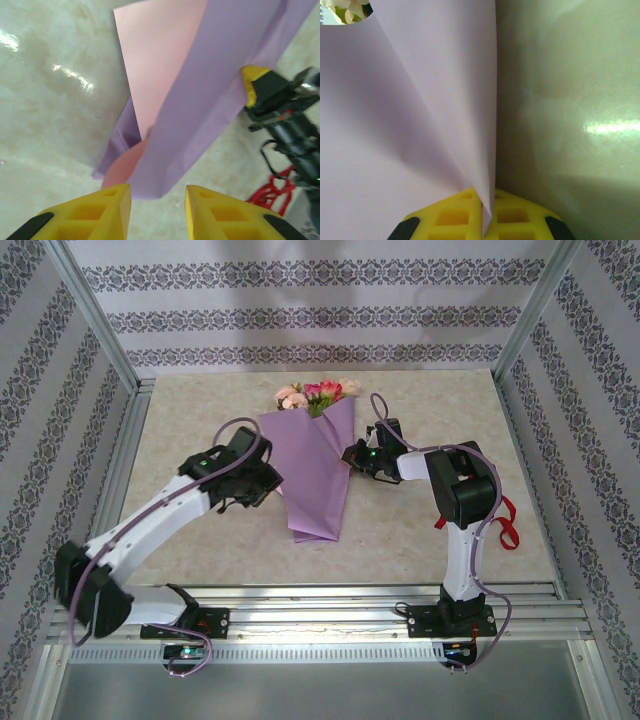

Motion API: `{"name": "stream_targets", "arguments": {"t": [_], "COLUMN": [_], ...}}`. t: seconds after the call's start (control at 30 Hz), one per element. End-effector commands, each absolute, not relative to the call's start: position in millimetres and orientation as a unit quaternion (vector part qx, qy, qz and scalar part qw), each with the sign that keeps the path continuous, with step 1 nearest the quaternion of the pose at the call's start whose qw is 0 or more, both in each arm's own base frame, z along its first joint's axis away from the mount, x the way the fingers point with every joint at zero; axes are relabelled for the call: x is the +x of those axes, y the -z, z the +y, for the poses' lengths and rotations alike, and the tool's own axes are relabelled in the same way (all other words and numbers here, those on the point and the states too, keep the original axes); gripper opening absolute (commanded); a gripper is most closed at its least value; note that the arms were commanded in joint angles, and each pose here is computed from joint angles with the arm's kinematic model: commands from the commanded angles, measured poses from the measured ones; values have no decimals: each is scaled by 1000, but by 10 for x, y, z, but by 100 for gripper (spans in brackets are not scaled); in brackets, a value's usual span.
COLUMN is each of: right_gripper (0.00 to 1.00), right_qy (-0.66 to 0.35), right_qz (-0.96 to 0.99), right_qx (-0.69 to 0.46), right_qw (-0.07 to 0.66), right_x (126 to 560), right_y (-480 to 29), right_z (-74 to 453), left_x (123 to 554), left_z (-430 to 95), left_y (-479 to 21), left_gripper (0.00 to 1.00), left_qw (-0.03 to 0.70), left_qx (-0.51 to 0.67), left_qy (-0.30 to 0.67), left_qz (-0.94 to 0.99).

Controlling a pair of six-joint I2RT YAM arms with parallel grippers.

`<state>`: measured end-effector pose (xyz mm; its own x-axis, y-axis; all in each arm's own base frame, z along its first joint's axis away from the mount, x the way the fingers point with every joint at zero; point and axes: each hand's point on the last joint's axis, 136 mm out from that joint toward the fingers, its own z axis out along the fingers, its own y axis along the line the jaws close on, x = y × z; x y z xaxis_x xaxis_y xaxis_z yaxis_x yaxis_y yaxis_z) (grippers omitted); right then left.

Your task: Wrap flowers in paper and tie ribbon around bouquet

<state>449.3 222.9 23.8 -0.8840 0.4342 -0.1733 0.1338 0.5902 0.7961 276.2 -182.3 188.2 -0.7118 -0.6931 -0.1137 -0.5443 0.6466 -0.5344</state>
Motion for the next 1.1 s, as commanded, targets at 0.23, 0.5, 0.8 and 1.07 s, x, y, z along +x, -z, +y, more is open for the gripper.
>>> {"name": "stream_targets", "arguments": {"t": [0.23,0.5,0.8,1.07], "right_gripper": [0,2,39,37], "right_qy": [-428,-435,-449,-451], "right_qz": [869,870,864,856], "right_qx": [164,154,139,154], "right_qw": [185,173,179,199], "right_x": [4499,4485,4623,4927], "right_y": [-296,-270,-369,-393], "right_z": [2227,2258,2272,2124], "left_x": [3244,3126,2721,2703], "left_z": [-3111,-2544,-2271,-2274], "left_y": [-1548,-458,161,175], "left_gripper": [30,24,19,18], "left_qw": [54,47,-4,-10], "left_qx": [-275,-291,-336,-326], "left_qy": [350,193,167,164], "left_qz": [894,936,927,931]}}
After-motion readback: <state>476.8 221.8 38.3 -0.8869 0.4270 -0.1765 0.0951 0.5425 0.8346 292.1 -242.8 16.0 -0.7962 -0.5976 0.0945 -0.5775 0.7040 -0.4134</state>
